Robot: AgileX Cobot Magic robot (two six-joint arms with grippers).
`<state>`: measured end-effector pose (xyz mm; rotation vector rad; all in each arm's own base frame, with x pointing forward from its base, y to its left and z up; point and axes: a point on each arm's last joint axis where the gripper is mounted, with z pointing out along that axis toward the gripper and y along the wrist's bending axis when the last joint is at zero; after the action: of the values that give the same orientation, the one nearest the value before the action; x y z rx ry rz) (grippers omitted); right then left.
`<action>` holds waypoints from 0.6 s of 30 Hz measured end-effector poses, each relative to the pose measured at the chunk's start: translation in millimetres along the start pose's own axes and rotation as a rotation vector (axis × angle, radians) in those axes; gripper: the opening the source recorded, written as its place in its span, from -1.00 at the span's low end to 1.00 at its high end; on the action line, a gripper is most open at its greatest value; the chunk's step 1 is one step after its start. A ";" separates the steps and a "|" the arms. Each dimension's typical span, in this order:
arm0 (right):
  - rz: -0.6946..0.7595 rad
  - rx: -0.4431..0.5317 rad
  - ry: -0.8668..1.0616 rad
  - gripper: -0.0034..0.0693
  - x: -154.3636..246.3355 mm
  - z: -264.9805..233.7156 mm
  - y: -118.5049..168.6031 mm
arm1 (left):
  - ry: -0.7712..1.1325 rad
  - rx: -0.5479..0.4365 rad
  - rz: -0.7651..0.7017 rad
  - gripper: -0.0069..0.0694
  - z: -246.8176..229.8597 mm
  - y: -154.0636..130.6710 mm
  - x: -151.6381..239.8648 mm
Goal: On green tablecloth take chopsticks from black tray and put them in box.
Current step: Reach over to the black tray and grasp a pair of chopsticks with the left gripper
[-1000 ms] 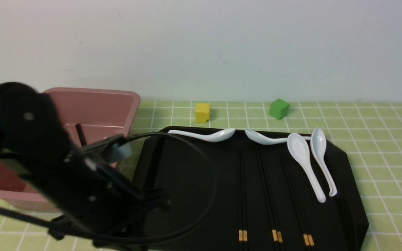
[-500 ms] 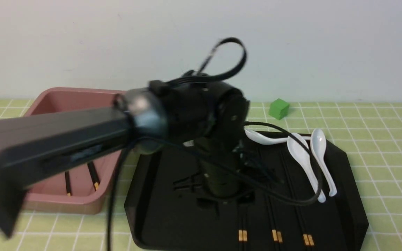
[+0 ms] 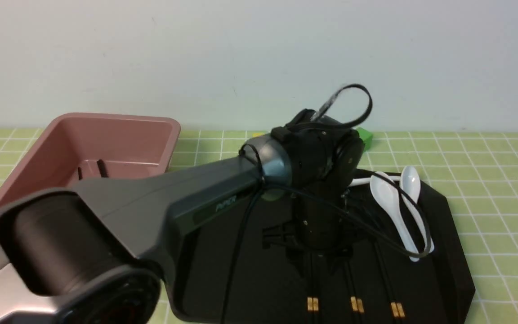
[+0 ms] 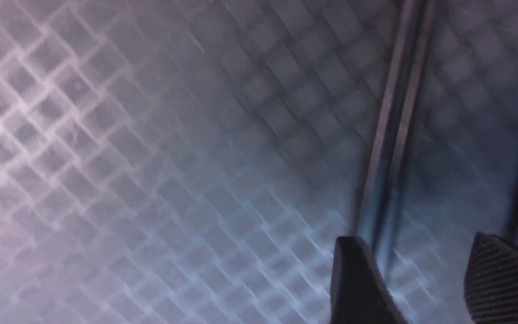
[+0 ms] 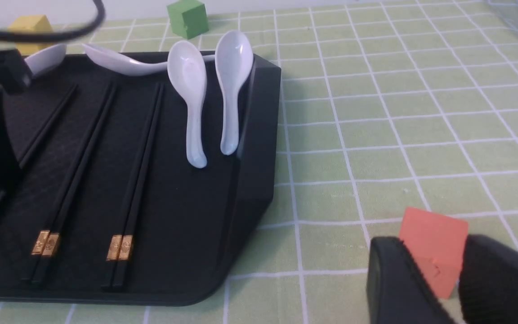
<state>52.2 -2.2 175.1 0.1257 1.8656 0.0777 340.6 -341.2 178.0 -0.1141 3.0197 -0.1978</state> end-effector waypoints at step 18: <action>0.000 0.000 0.000 -0.25 0.0 0.0 0.0 | 0.001 -0.034 0.049 -0.55 20.0 0.6 -2.3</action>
<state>52.2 -2.2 175.1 0.1257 1.8656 0.0777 345.2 -342.9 158.4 -0.0431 3.0242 -0.1428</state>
